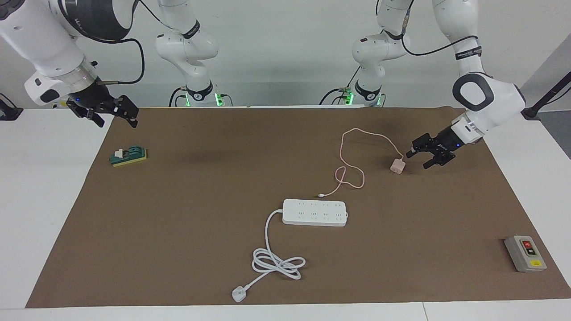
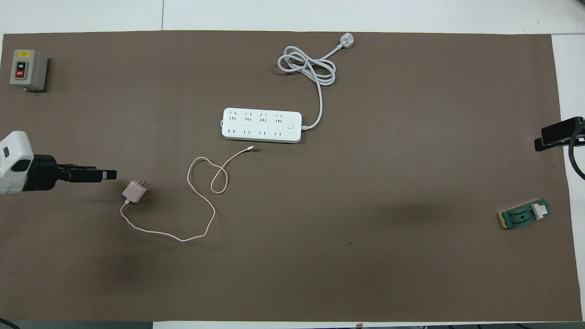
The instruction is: Unplug charger and place it aside
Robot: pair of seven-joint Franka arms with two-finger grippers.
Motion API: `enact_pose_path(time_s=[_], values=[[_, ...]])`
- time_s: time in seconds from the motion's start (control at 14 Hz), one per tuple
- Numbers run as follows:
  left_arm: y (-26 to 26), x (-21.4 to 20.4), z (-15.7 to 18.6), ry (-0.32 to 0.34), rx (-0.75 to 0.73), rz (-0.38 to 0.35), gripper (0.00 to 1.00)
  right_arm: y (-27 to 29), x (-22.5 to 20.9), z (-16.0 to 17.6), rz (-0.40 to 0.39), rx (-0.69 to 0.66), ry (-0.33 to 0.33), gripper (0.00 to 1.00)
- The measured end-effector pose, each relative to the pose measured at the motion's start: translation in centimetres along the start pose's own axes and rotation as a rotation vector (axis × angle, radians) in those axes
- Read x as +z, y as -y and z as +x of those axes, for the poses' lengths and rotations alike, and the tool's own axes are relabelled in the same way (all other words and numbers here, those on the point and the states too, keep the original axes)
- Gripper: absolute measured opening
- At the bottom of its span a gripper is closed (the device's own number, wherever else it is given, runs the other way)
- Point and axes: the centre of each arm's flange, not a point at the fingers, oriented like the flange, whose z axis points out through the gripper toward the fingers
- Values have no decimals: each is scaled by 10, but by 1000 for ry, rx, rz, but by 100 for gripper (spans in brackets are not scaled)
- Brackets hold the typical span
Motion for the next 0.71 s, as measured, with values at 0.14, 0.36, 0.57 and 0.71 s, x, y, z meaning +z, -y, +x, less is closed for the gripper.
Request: enact_pose_path(time_s=[0.14,0.36,0.57,0.71], values=[[-25,-32,24,48,-39,62,100,0,2,2,-1,0,-2,100],[-79,-82,58,80,-189,157,100,1,2,2,-1,-1,-2,100],[-122,-113,77,68,-292,314,100,0,2,2,-1,1,-3,100],[-133,-123,81,54,-345,408,100,0,2,2,-1,1,-3,100]])
